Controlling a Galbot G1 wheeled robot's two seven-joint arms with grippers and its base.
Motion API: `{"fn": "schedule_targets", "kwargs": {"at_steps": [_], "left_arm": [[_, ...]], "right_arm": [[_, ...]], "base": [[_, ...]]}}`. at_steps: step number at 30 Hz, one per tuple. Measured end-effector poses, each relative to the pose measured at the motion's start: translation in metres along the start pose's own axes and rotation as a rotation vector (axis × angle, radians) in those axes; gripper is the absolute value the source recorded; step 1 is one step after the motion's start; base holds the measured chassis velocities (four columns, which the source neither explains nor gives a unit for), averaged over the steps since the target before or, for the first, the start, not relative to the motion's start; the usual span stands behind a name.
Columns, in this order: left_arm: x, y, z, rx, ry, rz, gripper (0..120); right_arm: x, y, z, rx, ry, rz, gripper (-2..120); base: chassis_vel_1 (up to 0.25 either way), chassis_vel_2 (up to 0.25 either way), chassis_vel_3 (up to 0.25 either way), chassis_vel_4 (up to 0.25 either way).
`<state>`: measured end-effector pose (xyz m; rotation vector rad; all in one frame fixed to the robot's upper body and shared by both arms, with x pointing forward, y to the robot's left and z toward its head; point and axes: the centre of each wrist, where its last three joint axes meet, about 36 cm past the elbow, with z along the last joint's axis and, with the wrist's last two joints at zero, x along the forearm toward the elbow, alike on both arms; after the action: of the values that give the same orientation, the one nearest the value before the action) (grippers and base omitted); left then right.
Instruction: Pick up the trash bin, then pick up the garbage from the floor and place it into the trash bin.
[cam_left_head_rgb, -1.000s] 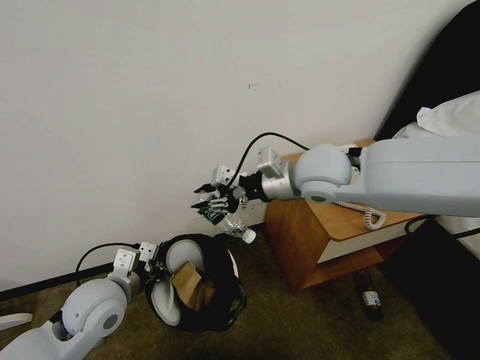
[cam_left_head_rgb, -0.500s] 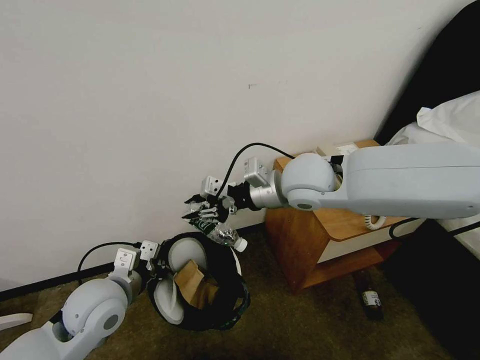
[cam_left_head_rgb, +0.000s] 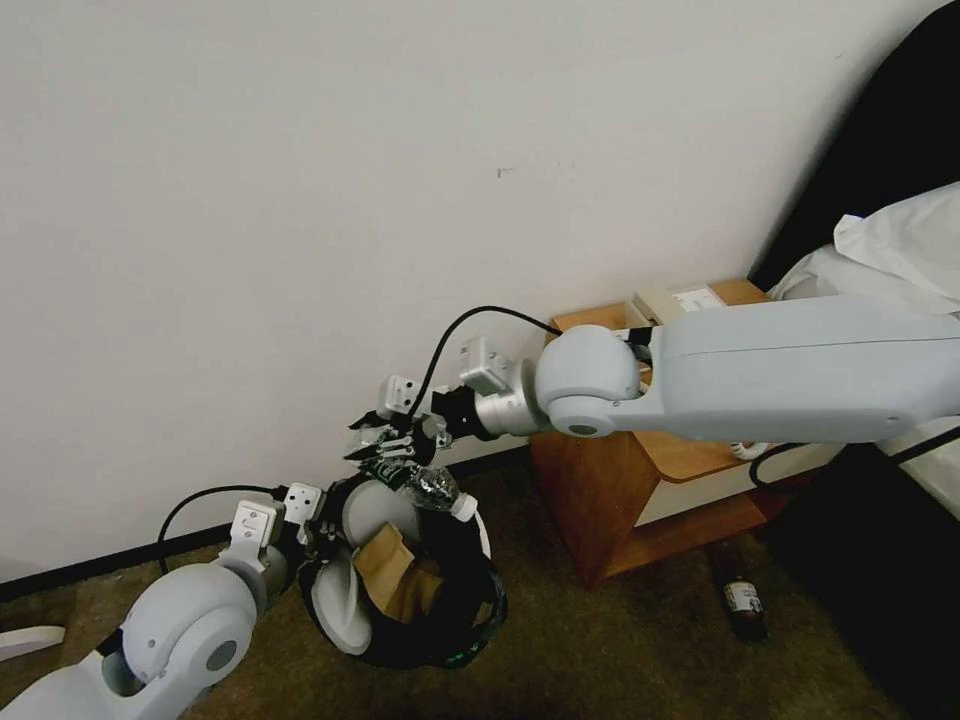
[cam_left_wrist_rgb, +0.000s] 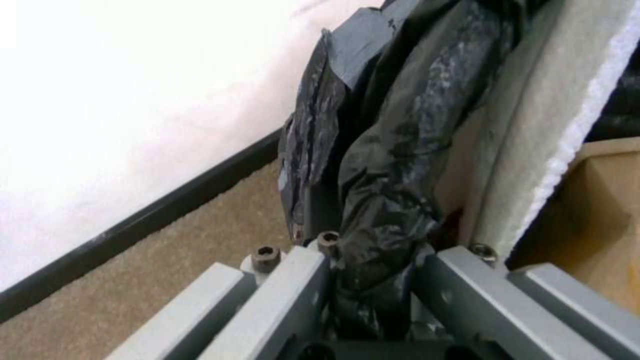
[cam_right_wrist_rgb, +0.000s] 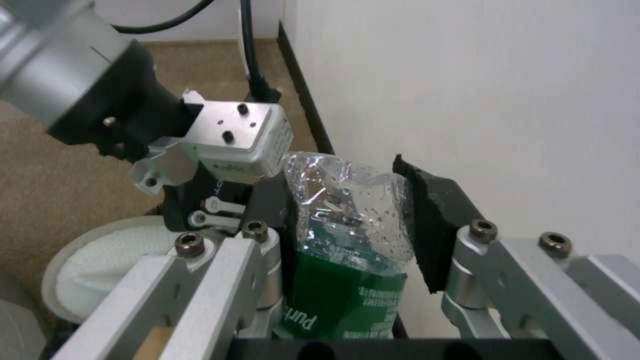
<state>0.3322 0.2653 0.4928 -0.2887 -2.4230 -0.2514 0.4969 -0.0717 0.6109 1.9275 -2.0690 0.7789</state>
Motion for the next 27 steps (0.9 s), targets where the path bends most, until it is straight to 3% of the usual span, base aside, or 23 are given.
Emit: {"fn": "schedule_targets", "kwargs": {"at_steps": [15, 27], "left_arm": [[0.022, -0.010, -0.021, 0.077, -0.059, 0.072, 0], [0.037, -0.006, -0.034, 0.149, -0.065, 0.123, 0]], "right_arm": [[-0.017, 0.001, -0.004, 0.013, -0.009, -0.018, 32], [-0.017, 0.005, 0.006, 0.010, 0.002, -0.021, 32]], "base": [[0.000, 0.000, 0.000, 0.000], [0.000, 0.000, 0.000, 0.000]]}}
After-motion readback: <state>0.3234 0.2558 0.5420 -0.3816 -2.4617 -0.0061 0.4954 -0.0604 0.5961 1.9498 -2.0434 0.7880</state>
